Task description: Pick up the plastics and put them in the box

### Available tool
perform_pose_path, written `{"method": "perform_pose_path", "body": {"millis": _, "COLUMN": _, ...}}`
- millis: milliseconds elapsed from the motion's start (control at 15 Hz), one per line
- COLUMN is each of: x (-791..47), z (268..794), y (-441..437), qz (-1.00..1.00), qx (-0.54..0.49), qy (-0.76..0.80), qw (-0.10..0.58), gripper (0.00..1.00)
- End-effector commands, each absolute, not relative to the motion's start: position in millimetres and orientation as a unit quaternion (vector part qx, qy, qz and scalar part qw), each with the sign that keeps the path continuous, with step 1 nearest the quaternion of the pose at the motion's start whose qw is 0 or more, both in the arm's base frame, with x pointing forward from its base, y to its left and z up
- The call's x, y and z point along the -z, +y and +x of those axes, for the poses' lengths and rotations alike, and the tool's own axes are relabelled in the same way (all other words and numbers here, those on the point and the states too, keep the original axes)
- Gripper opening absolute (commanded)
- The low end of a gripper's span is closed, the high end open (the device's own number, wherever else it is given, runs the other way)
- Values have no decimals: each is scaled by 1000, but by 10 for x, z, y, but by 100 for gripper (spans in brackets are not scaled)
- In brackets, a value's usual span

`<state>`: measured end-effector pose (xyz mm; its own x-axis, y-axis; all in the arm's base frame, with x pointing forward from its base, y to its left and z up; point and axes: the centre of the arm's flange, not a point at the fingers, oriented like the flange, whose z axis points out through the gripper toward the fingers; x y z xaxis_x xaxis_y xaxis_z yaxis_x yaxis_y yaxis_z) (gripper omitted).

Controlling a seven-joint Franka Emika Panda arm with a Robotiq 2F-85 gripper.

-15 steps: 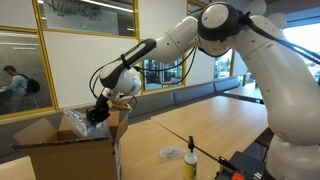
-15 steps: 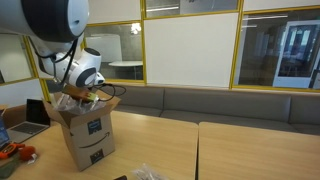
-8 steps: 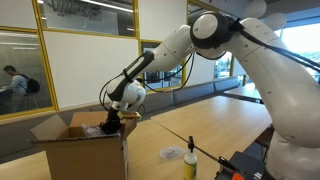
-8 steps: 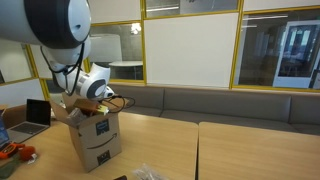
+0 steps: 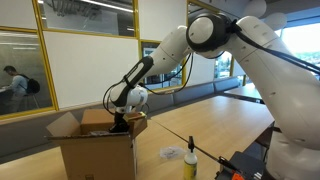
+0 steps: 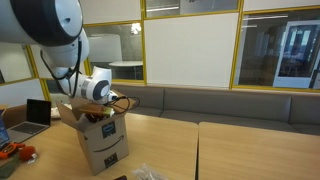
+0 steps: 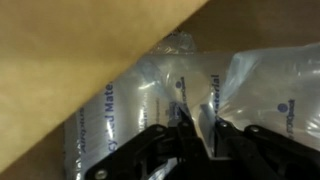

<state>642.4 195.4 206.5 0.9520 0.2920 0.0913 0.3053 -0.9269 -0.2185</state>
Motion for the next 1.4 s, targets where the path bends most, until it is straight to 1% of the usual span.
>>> {"method": "perform_pose_path", "body": {"millis": 0, "x": -1911, "z": 6392, "y": 1638, "qz": -988, "qx": -2, "qy": -141, "qw": 60, "gripper": 15}}
{"method": "perform_pose_path", "body": {"millis": 200, "x": -1773, "z": 6358, "y": 1311, "qz": -991, "qx": -23, "qy": -128, "qw": 33, "gripper": 15}}
{"method": "perform_pose_path", "body": {"millis": 533, "x": -1777, "z": 6374, "y": 975, "qz": -993, "qx": -30, "qy": -114, "qw": 8, "gripper": 15}}
{"method": "perform_pose_path", "body": {"millis": 600, "x": -1807, "z": 6393, "y": 939, "qz": -993, "qx": -27, "qy": -112, "qw": 3, "gripper": 33}}
{"method": "perform_pose_path", "body": {"millis": 667, "x": -1868, "z": 6419, "y": 901, "qz": -993, "qx": -23, "qy": -112, "qw": 4, "gripper": 41}}
{"method": "perform_pose_path", "body": {"millis": 733, "x": -1918, "z": 6441, "y": 866, "qz": -994, "qx": -17, "qy": -109, "qw": 4, "gripper": 47}}
{"method": "perform_pose_path", "body": {"millis": 800, "x": -1990, "z": 6472, "y": 828, "qz": -994, "qx": -10, "qy": -105, "qw": 4, "gripper": 55}}
{"method": "perform_pose_path", "body": {"millis": 933, "x": -2165, "z": 6537, "y": 747, "qz": -995, "qx": 6, "qy": -98, "qw": 4, "gripper": 69}}
{"method": "perform_pose_path", "body": {"millis": 1133, "x": -2507, "z": 6619, "y": 563, "qz": -996, "qx": 35, "qy": -85, "qw": -1, "gripper": 92}}
{"method": "perform_pose_path", "body": {"millis": 1200, "x": -2628, "z": 6630, "y": 484, "qz": -996, "qx": 45, "qy": -80, "qw": -3, "gripper": 98}}
{"method": "perform_pose_path", "body": {"millis": 1333, "x": -2858, "z": 6614, "y": 318, "qz": -996, "qx": 62, "qy": -68, "qw": -10, "gripper": 100}}
